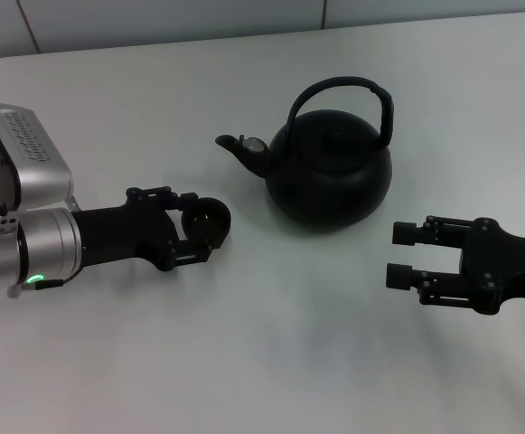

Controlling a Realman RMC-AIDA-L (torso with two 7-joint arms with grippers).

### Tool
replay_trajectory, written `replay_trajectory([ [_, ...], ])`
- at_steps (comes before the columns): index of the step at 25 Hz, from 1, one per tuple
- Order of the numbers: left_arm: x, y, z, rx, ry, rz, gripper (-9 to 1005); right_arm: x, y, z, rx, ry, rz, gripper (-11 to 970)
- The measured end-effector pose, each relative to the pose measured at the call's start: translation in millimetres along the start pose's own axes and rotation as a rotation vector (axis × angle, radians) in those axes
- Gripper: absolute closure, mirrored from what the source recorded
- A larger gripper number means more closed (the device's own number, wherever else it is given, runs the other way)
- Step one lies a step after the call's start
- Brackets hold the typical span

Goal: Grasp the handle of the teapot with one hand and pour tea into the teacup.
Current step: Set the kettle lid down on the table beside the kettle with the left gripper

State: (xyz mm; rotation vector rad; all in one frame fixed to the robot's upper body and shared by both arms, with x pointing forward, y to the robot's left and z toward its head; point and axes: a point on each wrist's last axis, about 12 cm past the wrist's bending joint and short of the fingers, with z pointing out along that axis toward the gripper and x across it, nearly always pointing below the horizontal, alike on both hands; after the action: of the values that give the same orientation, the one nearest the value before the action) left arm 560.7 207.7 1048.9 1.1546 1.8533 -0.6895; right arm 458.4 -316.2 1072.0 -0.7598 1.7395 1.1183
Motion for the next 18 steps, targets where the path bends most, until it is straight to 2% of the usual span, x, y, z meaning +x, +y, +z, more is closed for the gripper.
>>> replay_trajectory([
  [18, 0.9, 1.5, 2.1, -0.014, 0.018, 0.010, 321, -2.0, -1.8, 1.6, 0.001, 0.001, 0.004, 260],
])
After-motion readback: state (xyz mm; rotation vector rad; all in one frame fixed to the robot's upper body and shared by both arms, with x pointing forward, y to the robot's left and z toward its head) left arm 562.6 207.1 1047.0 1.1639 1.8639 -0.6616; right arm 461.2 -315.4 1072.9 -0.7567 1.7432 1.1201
